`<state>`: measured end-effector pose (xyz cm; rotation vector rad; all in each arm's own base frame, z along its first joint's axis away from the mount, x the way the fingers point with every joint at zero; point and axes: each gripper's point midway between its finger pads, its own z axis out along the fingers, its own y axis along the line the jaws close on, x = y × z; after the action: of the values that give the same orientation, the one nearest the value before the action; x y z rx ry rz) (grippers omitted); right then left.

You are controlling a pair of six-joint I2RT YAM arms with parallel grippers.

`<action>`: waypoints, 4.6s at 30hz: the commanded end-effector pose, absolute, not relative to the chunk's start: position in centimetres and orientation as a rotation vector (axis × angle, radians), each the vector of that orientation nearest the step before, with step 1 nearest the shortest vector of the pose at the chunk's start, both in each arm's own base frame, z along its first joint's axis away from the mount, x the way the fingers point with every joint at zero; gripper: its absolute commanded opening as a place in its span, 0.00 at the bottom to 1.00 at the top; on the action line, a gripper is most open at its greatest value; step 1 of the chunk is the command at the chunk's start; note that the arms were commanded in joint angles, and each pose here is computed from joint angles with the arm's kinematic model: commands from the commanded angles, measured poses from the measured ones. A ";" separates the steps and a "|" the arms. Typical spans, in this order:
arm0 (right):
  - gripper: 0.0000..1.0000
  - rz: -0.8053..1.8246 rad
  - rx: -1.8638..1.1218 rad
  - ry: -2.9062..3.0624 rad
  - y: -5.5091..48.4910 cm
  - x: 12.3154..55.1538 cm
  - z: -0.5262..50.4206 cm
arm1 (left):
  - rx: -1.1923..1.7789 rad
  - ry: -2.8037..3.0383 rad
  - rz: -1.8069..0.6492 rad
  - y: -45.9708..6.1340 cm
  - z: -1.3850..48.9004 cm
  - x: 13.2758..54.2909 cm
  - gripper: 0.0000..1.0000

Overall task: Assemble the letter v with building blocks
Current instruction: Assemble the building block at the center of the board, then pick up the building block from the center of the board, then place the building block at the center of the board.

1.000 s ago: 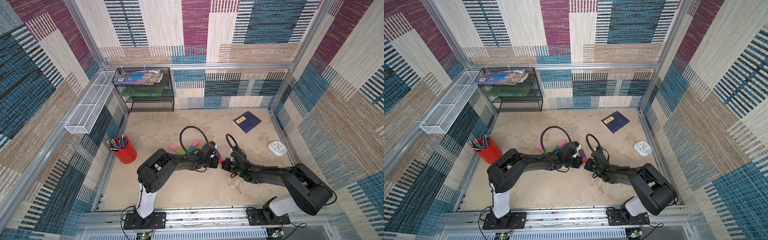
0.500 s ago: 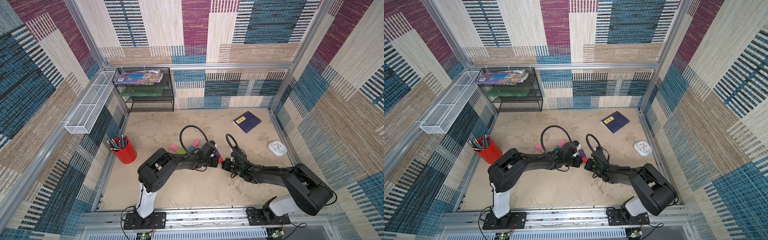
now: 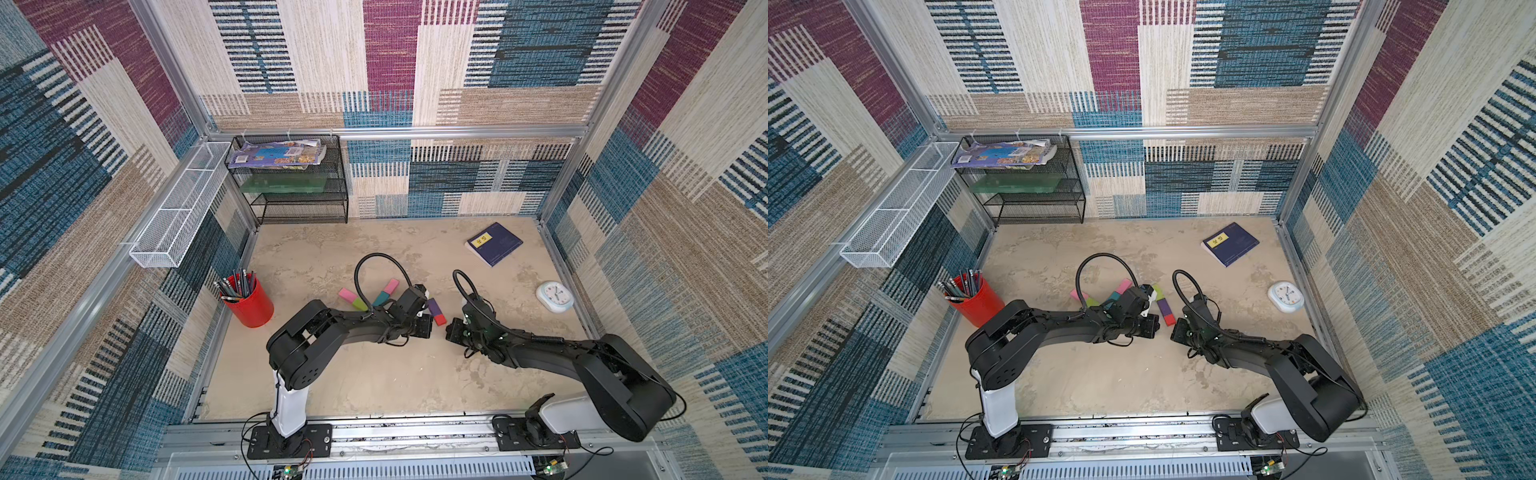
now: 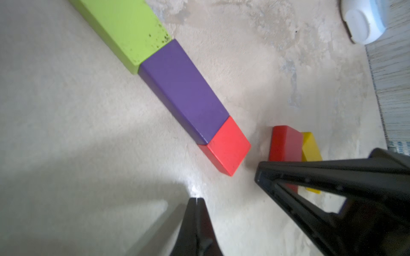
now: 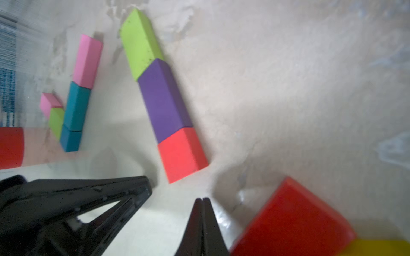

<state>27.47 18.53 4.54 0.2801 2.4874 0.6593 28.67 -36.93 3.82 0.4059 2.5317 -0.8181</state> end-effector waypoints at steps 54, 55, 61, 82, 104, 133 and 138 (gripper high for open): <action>0.56 0.316 0.407 2.642 15.6 24.8 5.3 | 0.485 2.204 -0.724 -32.3 12.2 27.1 0.68; 0.56 0.310 0.410 2.643 15.4 24.7 5.3 | 0.485 2.205 -0.721 -32.3 12.1 27.1 0.68; 0.57 0.266 0.409 2.677 15.0 24.7 4.2 | 0.485 2.217 -0.715 -32.3 11.9 27.1 0.68; 0.51 0.252 0.433 2.697 13.6 25.3 1.9 | 0.476 2.249 -0.700 -32.3 10.9 27.2 0.67; 0.22 0.260 0.423 2.591 13.0 28.4 5.6 | 0.497 2.280 -0.702 -32.9 9.8 27.3 0.66; 0.28 0.331 0.464 2.595 15.2 32.9 2.9 | 0.532 2.299 -0.654 -33.7 10.0 28.2 0.65; 0.54 0.416 0.504 2.560 15.2 33.0 3.8 | 0.606 2.329 -0.636 -35.1 10.4 29.1 0.64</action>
<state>32.87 15.08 3.17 0.4657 2.5864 0.3602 29.03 -34.90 10.69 0.5264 2.3066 -0.6727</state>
